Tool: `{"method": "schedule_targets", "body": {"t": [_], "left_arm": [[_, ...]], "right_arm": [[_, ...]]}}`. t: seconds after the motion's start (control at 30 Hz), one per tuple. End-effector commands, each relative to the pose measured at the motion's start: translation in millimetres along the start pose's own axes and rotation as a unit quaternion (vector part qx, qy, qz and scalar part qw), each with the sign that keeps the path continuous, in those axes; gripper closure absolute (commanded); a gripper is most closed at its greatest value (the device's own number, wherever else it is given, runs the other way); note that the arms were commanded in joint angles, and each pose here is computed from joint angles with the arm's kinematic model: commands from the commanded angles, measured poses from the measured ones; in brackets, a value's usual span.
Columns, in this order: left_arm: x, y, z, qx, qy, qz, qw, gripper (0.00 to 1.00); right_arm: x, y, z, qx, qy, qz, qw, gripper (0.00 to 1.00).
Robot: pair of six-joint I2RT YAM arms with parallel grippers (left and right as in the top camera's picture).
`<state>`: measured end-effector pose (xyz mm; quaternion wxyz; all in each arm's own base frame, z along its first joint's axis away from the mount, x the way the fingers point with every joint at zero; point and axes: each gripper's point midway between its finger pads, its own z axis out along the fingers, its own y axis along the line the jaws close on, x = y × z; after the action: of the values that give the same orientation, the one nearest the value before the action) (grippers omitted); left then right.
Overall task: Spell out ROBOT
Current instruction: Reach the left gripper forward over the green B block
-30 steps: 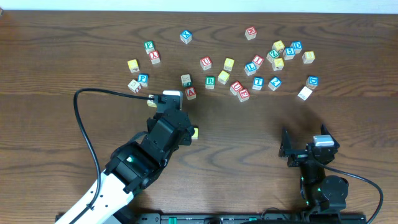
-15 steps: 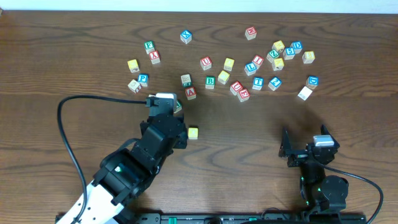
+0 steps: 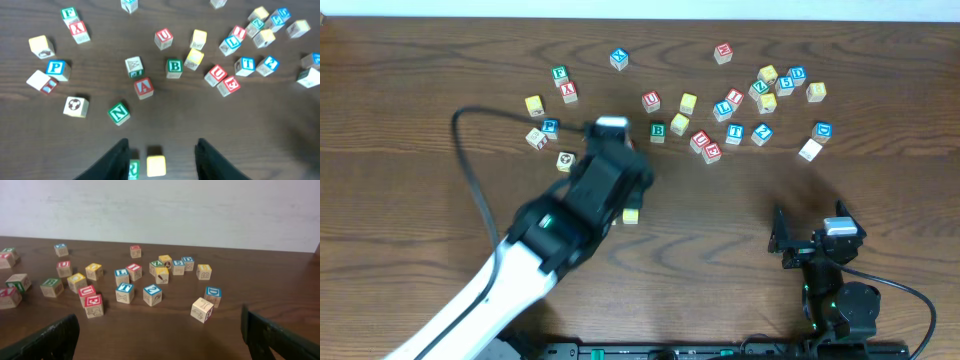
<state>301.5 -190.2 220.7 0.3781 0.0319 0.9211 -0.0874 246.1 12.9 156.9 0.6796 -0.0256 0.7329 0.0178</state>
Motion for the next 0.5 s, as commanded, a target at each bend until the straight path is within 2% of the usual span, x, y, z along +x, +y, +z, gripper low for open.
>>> {"method": "schedule_targets", "body": {"t": [0.0,0.2,0.27,0.47], "left_arm": [[-21.2,-19.1,15.8,-0.006,0.021,0.024,0.999,0.56],[-27.0,-57.0,71.8,-0.006,0.102,0.041,0.994,0.54],[-24.3,-64.8,90.3,0.003,0.121,0.037,0.992,0.49],[4.9,-65.3,148.4,0.011,0.193,0.017,0.981,0.46]], "right_arm": [[0.5,-1.3,-0.2,0.003,0.0,0.003,1.0,0.01],[0.5,-1.3,-0.2,0.003,0.0,0.003,1.0,0.01],[0.5,-1.3,-0.2,0.003,0.0,0.003,1.0,0.01],[0.5,-1.3,-0.2,0.003,0.0,0.003,1.0,0.01]]}}
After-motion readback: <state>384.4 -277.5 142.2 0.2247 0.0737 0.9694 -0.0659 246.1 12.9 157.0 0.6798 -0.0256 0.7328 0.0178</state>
